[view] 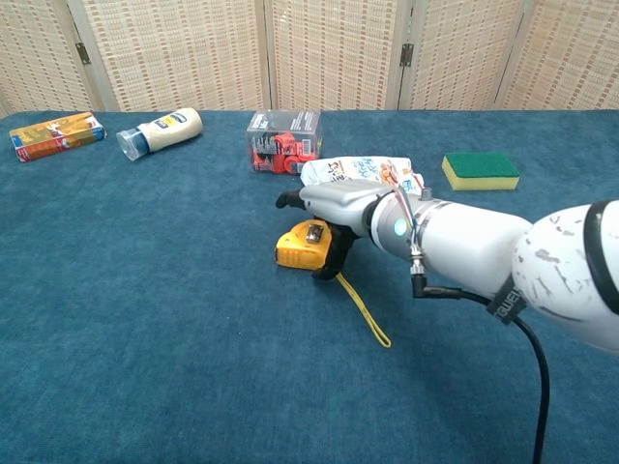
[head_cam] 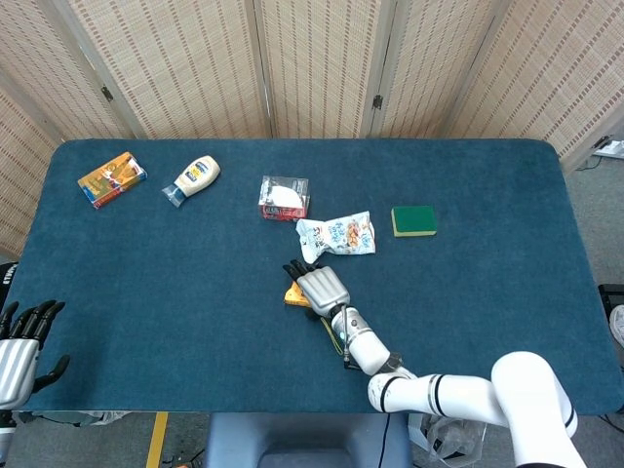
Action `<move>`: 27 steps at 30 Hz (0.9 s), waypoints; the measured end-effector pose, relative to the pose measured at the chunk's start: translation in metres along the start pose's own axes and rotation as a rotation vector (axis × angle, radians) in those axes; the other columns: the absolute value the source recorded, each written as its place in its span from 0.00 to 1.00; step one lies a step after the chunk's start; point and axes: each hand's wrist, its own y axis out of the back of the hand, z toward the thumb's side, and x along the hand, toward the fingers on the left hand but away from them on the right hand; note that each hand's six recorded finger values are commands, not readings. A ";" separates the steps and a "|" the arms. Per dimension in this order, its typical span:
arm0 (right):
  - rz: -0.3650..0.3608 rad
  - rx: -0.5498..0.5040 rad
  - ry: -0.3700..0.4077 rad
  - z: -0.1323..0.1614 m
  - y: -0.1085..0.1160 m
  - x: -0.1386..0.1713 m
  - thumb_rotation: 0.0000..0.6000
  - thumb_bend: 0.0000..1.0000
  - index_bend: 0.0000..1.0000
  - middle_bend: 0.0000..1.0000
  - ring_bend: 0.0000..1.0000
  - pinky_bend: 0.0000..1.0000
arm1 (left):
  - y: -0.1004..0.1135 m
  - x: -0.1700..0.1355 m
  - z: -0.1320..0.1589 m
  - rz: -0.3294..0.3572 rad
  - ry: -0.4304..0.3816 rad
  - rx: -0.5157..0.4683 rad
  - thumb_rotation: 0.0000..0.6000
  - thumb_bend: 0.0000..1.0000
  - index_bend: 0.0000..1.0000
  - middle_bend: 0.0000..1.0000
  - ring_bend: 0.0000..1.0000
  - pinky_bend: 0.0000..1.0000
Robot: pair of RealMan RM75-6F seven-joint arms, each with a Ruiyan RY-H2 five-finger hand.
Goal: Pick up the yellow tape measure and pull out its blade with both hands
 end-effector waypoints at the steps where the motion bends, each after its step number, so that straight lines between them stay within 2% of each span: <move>1: 0.000 0.001 -0.003 -0.001 0.000 0.000 1.00 0.31 0.01 0.10 0.23 0.20 | 0.000 0.000 0.000 0.000 0.000 0.000 1.00 0.33 0.15 0.16 0.19 0.01; 12: 0.012 0.008 -0.026 -0.005 -0.001 -0.003 1.00 0.31 0.17 0.17 0.26 0.21 | 0.000 0.000 0.001 -0.006 -0.002 0.003 1.00 0.33 0.15 0.16 0.19 0.01; 20: 0.004 0.001 -0.035 -0.008 0.001 -0.003 1.00 0.31 0.20 0.20 0.28 0.21 | -0.006 -0.003 -0.003 -0.033 0.016 0.002 1.00 0.33 0.15 0.16 0.19 0.01; 27: -0.019 0.004 -0.025 -0.006 0.003 -0.004 1.00 0.30 0.36 0.30 0.35 0.25 | -0.003 0.001 0.001 -0.020 -0.001 0.007 1.00 0.33 0.16 0.16 0.20 0.01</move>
